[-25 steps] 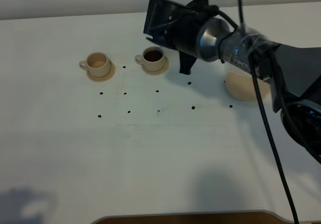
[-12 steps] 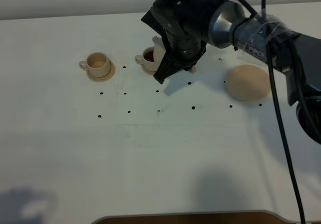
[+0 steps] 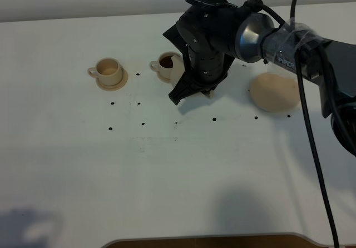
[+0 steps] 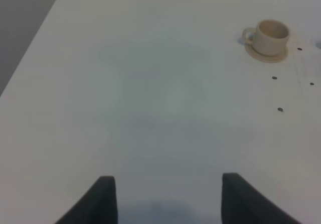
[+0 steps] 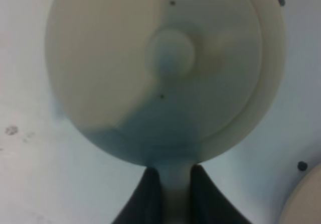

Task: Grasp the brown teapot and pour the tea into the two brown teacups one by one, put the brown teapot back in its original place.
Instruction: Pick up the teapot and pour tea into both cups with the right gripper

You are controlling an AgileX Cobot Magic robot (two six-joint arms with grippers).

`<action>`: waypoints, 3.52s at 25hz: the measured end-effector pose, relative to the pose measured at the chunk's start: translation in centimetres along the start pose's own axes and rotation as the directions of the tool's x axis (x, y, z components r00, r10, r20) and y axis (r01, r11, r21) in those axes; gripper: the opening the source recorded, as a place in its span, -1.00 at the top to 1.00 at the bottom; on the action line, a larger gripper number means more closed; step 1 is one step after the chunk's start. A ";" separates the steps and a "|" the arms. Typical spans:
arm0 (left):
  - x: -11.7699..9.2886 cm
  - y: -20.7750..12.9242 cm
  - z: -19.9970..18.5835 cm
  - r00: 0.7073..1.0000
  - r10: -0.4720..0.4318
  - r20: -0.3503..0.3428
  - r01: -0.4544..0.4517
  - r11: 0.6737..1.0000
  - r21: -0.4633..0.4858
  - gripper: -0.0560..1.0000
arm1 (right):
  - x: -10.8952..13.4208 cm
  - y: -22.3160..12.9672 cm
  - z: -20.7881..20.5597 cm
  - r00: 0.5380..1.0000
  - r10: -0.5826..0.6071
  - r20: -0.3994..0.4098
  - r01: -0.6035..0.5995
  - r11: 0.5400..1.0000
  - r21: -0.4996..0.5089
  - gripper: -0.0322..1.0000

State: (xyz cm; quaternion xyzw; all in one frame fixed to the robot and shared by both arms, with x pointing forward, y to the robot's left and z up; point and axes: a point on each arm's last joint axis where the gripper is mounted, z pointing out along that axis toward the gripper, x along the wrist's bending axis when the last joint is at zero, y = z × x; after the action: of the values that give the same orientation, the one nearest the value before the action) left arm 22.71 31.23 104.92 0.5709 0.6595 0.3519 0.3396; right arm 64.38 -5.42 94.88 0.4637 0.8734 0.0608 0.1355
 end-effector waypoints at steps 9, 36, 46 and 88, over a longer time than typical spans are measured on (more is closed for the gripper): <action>0.0 0.0 0.0 1.000 0.000 0.000 0.000 1.000 0.000 -0.05 | 2.2 3.3 -5.6 0.981 -0.183 0.065 0.192 0.962 -0.194 0.72; 0.0 0.0 0.0 1.000 0.000 0.000 0.000 1.000 0.000 -0.05 | 4.3 8.4 2.7 0.533 -0.688 0.493 0.801 0.597 -0.032 0.72; 0.0 0.0 0.0 1.000 0.000 0.000 0.000 1.000 0.000 -0.05 | 5.9 8.6 2.7 0.382 -0.731 0.566 0.861 0.504 0.069 0.72; 0.2 0.0 0.0 1.000 0.011 -0.024 -0.011 1.000 -0.004 -0.05 | 7.7 9.4 2.3 -0.097 -0.754 0.650 0.886 0.231 0.401 0.72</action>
State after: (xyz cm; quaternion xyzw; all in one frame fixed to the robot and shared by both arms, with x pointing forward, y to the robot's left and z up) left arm 22.70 31.45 104.95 0.5693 0.6598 0.3620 0.3309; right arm 68.40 6.24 93.50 -0.2134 0.8069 -0.1643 0.5257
